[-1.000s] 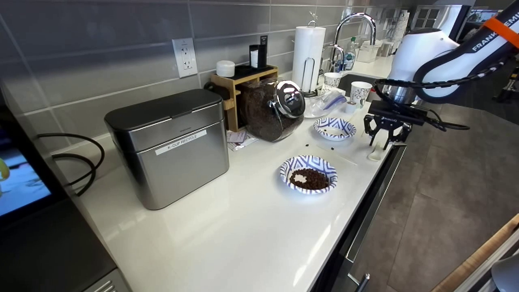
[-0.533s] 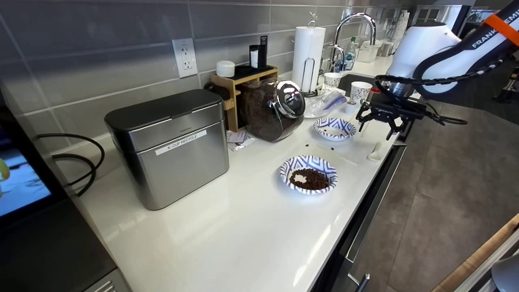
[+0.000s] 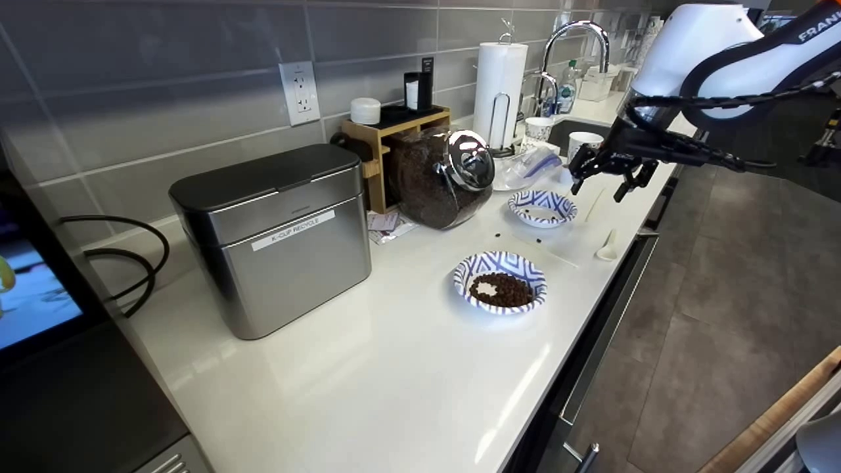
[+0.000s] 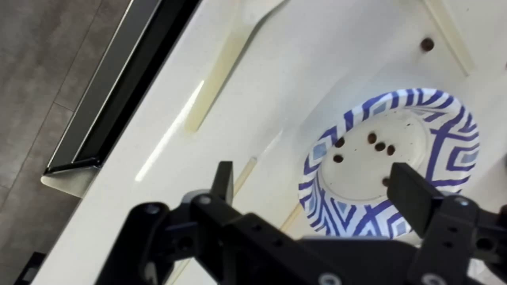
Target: Use the plastic spoon to put some of the contents of the plate on the left to the plate on the right
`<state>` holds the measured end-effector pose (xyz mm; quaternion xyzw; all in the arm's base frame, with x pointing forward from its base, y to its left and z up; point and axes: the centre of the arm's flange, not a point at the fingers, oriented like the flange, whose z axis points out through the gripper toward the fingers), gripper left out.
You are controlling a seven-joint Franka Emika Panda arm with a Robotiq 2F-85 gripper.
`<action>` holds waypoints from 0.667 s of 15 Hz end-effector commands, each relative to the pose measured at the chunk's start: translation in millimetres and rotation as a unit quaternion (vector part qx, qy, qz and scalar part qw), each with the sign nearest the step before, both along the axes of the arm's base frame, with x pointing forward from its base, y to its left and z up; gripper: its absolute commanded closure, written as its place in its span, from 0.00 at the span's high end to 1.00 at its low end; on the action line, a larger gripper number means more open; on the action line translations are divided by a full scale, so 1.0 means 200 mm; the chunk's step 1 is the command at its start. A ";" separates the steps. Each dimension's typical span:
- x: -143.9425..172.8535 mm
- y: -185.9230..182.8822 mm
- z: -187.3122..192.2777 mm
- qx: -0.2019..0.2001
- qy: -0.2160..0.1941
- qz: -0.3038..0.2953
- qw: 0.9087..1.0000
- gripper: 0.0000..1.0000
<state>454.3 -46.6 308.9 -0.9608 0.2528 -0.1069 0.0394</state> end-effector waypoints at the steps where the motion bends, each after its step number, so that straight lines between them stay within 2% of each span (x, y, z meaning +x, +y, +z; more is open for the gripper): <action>1: -0.13 -0.02 0.21 0.015 0.027 0.093 0.995 1.00; 5: -0.21 -0.02 0.27 0.005 0.079 0.191 0.978 1.00; 8: -0.28 -0.05 0.30 -0.013 0.125 0.263 0.957 1.00; 10: -0.33 -0.06 0.30 -0.053 0.157 0.295 0.941 1.00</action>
